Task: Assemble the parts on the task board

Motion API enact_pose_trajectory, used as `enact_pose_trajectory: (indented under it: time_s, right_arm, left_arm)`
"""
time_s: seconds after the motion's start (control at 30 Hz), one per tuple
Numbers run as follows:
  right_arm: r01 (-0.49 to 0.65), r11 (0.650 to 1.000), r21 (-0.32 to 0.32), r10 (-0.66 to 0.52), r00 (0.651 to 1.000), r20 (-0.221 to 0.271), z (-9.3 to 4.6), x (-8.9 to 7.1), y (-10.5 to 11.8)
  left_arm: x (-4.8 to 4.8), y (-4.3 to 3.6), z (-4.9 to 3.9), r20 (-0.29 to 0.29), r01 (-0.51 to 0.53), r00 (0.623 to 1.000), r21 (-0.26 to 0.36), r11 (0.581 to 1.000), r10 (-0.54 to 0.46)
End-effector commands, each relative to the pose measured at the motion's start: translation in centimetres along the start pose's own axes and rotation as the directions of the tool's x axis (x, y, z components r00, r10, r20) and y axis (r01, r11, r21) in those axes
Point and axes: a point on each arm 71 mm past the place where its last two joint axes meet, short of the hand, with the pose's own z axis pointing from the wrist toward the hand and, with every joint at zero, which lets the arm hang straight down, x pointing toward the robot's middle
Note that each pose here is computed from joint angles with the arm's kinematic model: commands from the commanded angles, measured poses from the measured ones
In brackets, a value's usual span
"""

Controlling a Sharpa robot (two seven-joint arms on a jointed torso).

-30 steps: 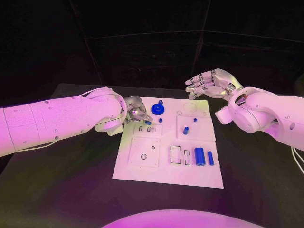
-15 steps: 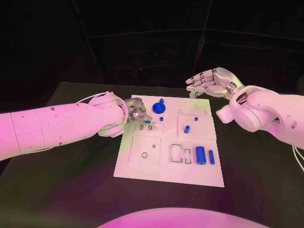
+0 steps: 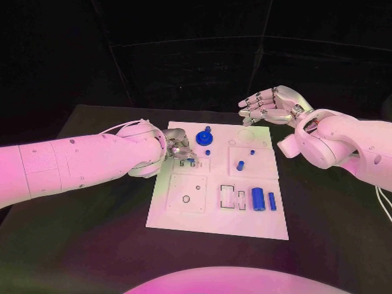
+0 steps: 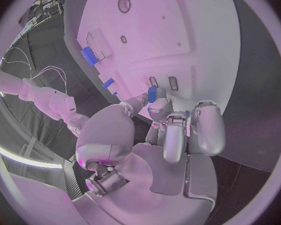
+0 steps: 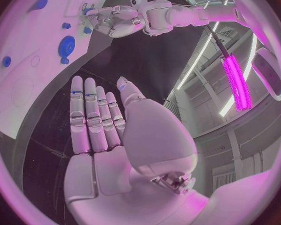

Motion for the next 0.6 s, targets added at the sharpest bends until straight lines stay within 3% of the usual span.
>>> enact_pose_trajectory:
  time_s: [0.03, 0.6]
  right_arm:
    - [-0.003, 1.0, -0.015, 0.003, 1.0, -0.007, 0.06, -0.02, 0.15]
    - [-0.003, 1.0, -0.017, 0.003, 1.0, -0.011, 0.25, 0.11, 0.16]
  left_arm:
    - [0.14, -0.13, 0.11, -0.021, -0.021, 1.0, -0.005, 1.0, 0.021]
    - [0.48, -0.44, 0.31, -0.055, -0.035, 0.998, -0.004, 0.999, 0.035]
